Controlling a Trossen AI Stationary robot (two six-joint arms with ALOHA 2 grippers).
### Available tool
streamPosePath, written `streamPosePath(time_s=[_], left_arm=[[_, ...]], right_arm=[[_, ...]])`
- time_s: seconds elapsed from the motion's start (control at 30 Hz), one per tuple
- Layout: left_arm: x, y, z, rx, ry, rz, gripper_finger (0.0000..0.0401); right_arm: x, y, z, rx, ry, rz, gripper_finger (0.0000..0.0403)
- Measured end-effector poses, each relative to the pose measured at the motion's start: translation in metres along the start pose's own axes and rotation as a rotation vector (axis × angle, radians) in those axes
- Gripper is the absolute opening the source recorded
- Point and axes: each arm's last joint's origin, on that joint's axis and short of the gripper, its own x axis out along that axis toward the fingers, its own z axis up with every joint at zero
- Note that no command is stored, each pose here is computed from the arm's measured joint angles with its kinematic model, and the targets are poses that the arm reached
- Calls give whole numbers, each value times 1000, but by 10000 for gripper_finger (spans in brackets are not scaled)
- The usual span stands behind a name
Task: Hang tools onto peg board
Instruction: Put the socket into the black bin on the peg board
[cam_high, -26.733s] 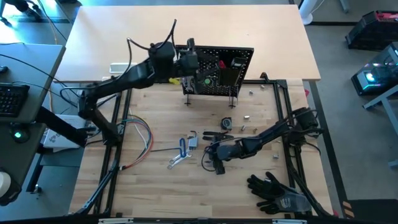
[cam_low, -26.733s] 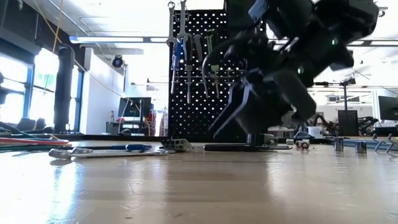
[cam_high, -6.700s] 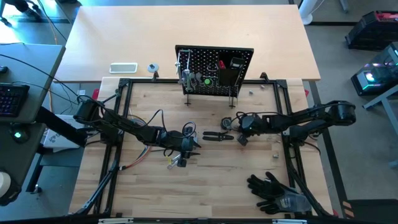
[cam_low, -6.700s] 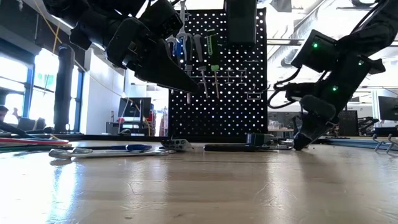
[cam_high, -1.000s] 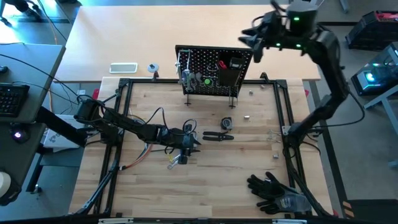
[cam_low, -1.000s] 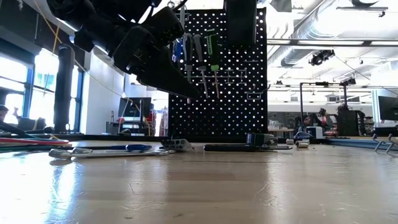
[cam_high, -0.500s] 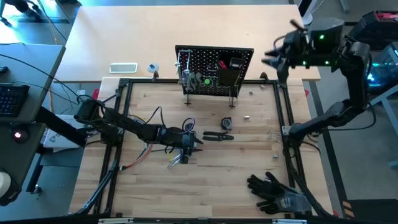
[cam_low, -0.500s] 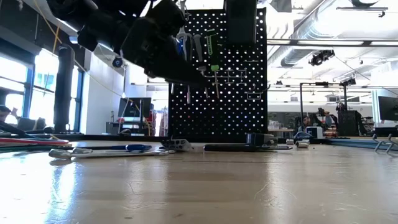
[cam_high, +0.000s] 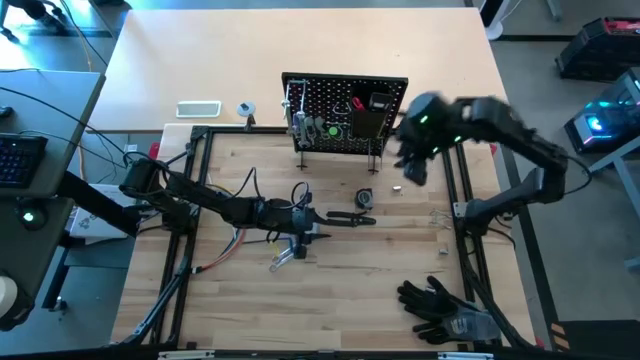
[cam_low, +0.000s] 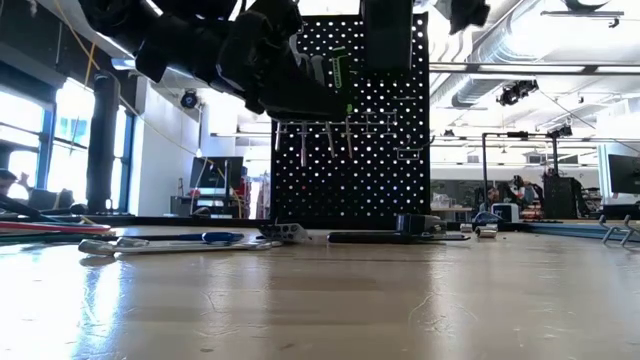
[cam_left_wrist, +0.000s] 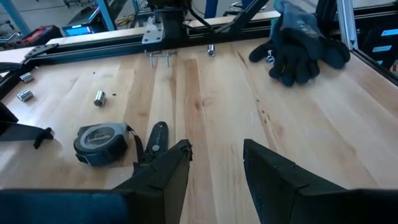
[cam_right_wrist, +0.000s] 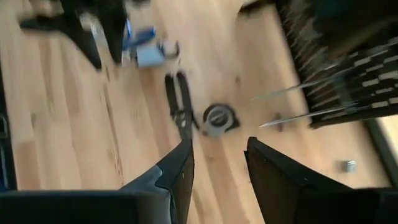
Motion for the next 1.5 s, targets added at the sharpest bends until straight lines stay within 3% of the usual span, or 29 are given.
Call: streamPosePath(time_s=[0.2, 0.33, 0.47, 0.73, 1.0, 1.2, 1.5], left_arm=[[0, 0, 0, 0, 1, 0, 142], [4, 2, -4, -3, 5, 7, 142], [16, 4, -17, -13, 19, 8, 142], [46, 4, -31, -48, 28, -57, 142], [67, 2, -26, -33, 12, -98, 142], [67, 6, -26, -34, 14, -91, 142], [67, 6, -26, -30, 18, -90, 142]], right_arm=[[59, 13, -22, -34, 95, 40, 142], [89, 21, -46, 3, 80, 53, 142], [115, 23, -78, 88, 70, -18, 142], [156, 22, -140, 284, -116, -140, 142], [197, 8, -188, 506, -292, -271, 142], [216, -1, -214, 626, -392, -351, 142], [227, -7, -228, 690, -550, -373, 142]])
